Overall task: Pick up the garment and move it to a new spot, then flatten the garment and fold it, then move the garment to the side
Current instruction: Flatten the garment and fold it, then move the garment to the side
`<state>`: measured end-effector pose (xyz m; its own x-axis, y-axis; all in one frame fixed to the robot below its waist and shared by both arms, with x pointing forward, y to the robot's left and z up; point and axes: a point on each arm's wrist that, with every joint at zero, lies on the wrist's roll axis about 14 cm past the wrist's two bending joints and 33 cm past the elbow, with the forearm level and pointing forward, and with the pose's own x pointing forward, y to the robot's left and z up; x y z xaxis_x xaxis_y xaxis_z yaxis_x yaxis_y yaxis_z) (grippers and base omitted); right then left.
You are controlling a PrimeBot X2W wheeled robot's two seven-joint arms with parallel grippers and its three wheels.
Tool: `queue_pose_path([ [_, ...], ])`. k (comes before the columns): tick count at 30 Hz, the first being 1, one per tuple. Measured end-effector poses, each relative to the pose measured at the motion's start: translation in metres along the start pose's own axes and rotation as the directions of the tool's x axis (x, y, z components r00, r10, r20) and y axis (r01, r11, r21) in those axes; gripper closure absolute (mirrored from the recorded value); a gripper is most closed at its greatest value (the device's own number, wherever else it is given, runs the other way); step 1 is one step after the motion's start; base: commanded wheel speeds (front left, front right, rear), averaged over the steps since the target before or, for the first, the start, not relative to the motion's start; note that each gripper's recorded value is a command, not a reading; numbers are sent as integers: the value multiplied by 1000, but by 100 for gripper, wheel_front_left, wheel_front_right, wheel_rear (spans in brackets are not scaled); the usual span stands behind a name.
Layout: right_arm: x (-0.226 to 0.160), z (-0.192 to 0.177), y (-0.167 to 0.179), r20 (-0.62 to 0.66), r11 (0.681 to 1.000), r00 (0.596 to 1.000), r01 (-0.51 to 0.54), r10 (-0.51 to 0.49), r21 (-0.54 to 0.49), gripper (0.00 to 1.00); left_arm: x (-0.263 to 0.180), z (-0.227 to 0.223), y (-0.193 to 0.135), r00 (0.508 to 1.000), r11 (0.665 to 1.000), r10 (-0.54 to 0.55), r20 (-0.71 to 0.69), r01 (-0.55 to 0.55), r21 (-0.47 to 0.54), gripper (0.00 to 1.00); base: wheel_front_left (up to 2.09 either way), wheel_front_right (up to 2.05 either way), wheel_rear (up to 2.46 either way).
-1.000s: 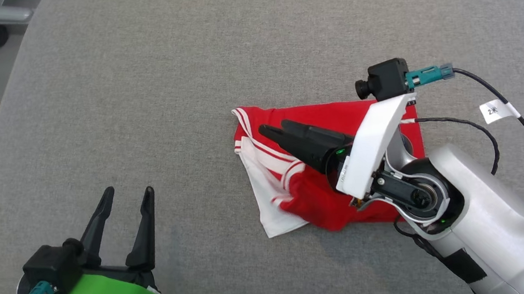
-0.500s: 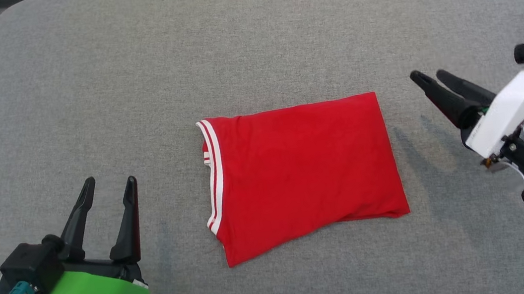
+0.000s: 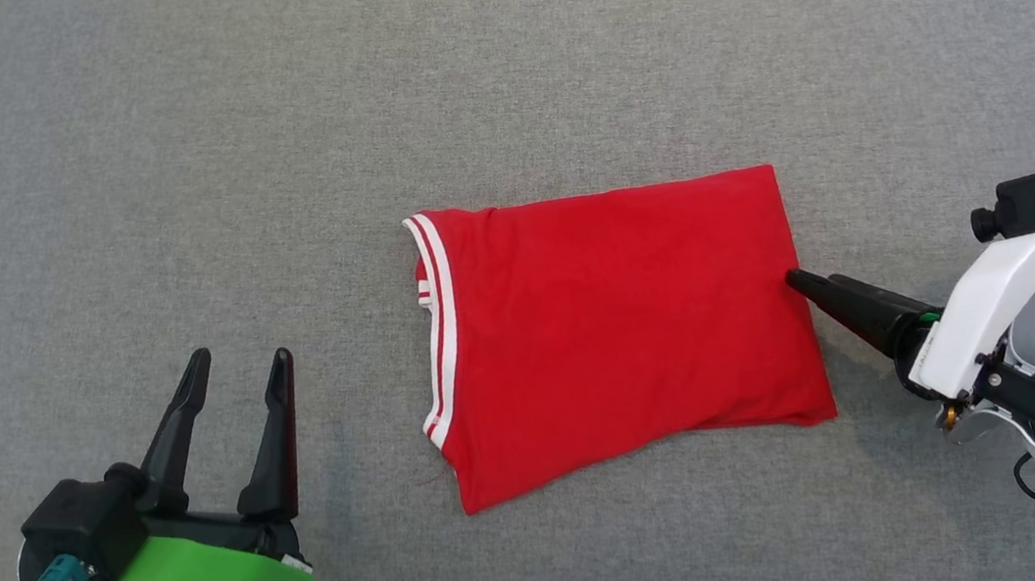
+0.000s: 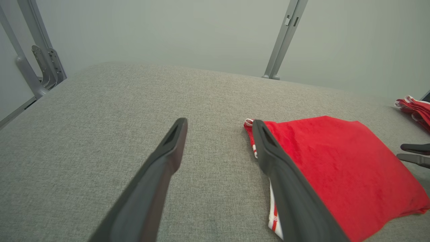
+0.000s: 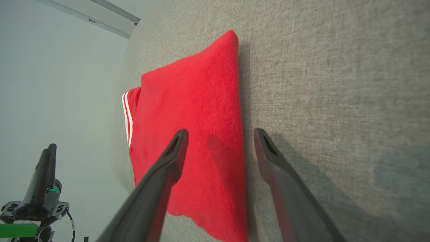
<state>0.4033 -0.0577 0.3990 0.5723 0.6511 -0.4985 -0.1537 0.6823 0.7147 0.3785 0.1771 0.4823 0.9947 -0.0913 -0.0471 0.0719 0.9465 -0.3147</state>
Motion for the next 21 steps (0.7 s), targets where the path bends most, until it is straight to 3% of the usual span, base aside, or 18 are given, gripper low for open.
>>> queue_pose_path([
  [9, 20, -30, 8, -165, 1000, 986, -27, 29, 17, 0, -5, 0, 3, 1000, 999, 31, 6, -31, -14, 0, 0, 0, 0],
  [10, 24, -30, 14, -175, 999, 984, -43, 45, 18, 56, -6, 0, 4, 999, 999, 34, 6, -34, -14, 0, 0, 0, 0],
  [11, 27, -30, 19, -187, 998, 981, -59, 59, 8, 99, -7, 0, 4, 999, 999, 37, 5, -37, -14, 0, 0, 0, 0],
  [21, 40, -16, 34, -251, 989, 964, -115, 89, -91, 100, -9, 5, 20, 996, 996, 85, 16, -85, 7, 0, 0, 0, 0],
])
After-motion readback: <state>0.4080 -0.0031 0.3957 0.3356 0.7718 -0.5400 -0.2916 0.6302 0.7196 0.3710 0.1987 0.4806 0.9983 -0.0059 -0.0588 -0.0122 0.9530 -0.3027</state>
